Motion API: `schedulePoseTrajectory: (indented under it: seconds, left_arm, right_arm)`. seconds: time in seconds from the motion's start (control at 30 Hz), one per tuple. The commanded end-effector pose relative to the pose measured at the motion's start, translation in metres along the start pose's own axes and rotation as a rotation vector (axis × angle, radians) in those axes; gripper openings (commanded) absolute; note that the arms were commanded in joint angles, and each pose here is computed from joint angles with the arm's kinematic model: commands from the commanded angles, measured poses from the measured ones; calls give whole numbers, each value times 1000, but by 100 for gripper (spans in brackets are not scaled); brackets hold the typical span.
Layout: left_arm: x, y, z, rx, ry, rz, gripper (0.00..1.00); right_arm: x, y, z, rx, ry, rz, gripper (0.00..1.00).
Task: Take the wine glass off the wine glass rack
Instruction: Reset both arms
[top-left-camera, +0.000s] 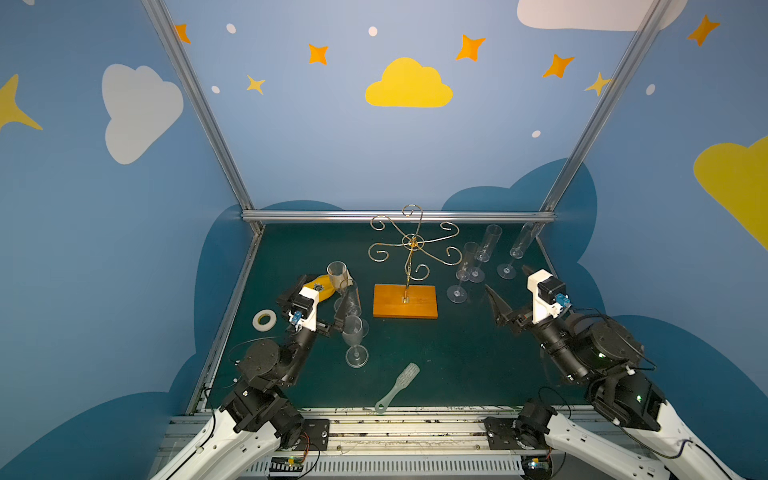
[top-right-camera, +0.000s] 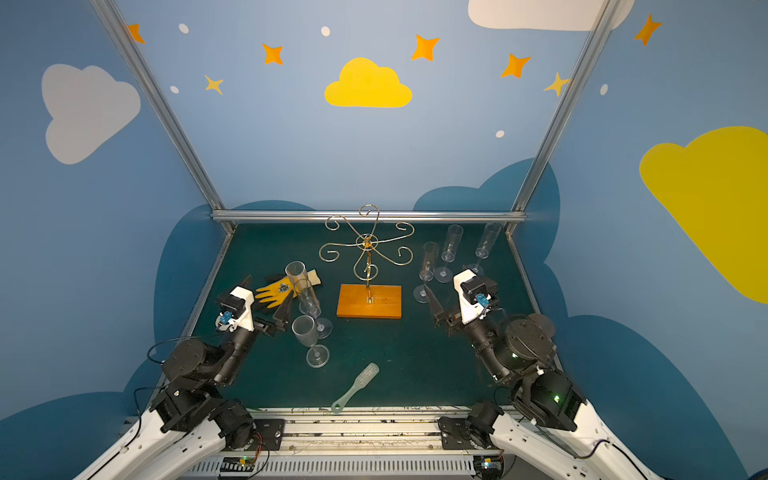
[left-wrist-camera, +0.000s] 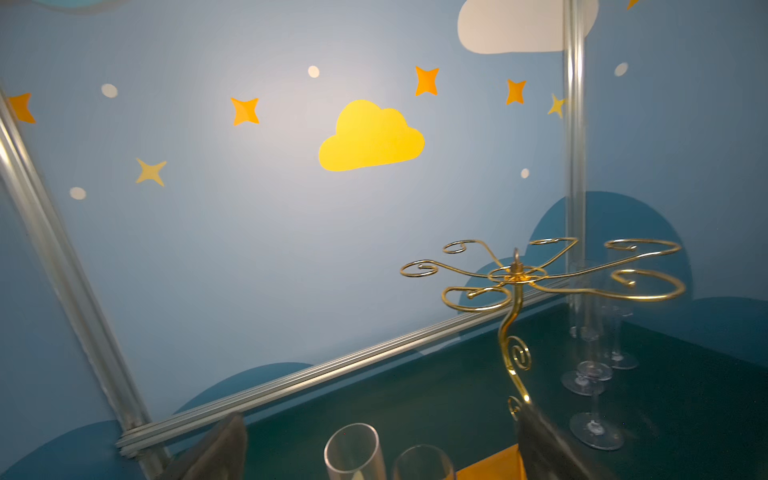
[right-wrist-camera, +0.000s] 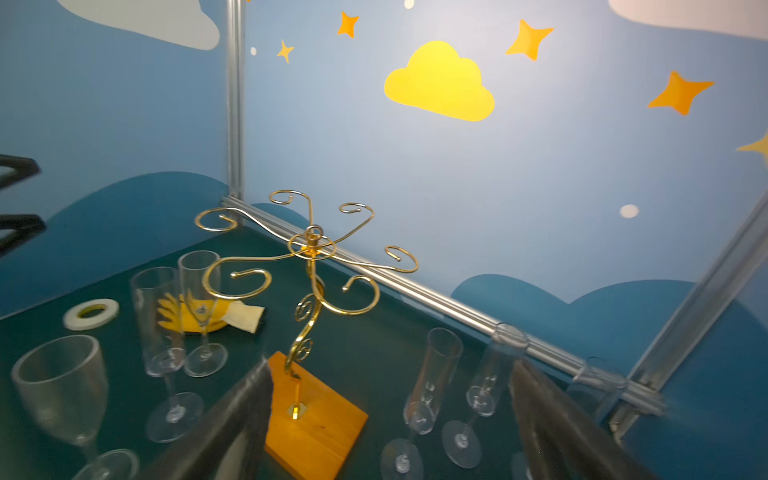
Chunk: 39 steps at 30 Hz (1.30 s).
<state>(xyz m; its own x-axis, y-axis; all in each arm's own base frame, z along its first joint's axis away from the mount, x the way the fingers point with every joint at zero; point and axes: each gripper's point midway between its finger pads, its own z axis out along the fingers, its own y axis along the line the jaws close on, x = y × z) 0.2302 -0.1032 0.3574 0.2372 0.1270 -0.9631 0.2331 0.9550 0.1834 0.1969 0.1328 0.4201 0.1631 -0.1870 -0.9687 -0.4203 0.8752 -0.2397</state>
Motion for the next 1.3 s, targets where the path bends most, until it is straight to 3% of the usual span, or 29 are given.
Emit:
schedulePoseTrajectory:
  seconds: [0.0,0.13,0.27,0.53,0.67,0.77,0.93,1.07,1.13,1.27]
  left_arm:
    - [-14,32,-4,-147,-27,82,99]
    - [-15,56,-11,-253,-53,102,100]
    - [10,71,-9,-310,7,91,99]
    - [94,120,-3,-473,158,-163,99]
    - [147,142,-8,-580,279,-291,99]
    - [183,137,-2,-559,367,-354,99]
    - [240,129,-2,-571,463,-423,99]
    - [276,122,7,-505,607,-309,99]
    - [283,127,13,-522,644,-307,99]
    - [284,124,40,-450,565,-269,99]
  right_arm:
    - [-14,-28,-3,140,-13,-137,90]
    - [-4,-37,0,197,13,-191,91]
    - [27,-50,7,261,93,-175,91]
    - [98,-85,17,371,224,-4,92]
    - [155,-95,27,363,323,152,92]
    - [208,-96,33,345,387,273,92]
    - [269,-96,36,383,425,325,92]
    - [305,-84,41,321,520,272,92]
    - [327,-90,40,372,589,305,92]
    - [343,-91,64,335,626,347,92]
